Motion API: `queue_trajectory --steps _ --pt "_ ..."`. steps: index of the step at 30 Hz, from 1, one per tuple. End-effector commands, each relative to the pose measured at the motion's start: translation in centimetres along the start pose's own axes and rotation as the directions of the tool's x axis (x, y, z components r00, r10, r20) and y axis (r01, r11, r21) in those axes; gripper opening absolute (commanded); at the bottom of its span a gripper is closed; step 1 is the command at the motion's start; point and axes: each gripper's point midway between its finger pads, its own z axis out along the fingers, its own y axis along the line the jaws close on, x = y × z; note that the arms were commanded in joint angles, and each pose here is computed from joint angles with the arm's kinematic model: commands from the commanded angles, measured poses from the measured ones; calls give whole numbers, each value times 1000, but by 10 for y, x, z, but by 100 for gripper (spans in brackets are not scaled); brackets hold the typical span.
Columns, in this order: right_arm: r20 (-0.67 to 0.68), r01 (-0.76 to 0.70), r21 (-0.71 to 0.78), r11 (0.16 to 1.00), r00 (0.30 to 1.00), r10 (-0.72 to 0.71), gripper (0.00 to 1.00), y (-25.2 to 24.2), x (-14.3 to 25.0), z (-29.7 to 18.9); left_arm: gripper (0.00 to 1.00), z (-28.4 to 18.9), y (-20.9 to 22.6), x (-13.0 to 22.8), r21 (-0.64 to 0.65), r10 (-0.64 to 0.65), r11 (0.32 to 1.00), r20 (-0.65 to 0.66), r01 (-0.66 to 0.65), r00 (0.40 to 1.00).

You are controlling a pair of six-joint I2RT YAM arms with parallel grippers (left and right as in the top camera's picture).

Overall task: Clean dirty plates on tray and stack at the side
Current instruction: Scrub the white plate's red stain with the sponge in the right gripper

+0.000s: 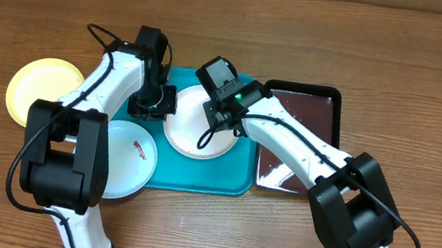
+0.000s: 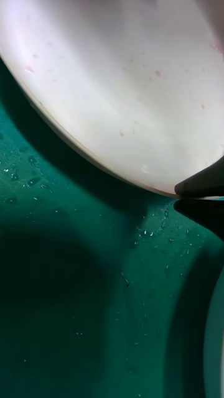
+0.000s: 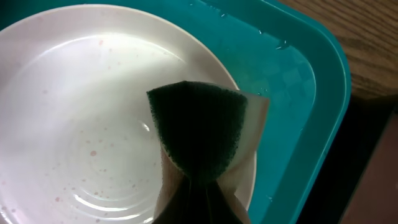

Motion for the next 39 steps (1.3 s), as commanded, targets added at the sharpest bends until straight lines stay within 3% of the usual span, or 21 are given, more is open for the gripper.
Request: queue_trajectory --steps 1,22,36,39 --pt "36 -10 16 1000 999 9 4 -1 -11 -3 4 2 0 1 -11 -7 1000 -2 7 1000" --pt "50 -15 54 998 999 12 4 -8 -2 13 4 2 0 2 -11 -8 1000 -2 7 1000" --pt "39 -36 42 998 999 35 4 -8 25 40 4 2 0 2 -11 -7 1000 -2 7 1000" --pt "-2 -66 -69 995 998 66 4 11 33 41 4 2 0 1 -11 -7 1000 -2 7 1000"
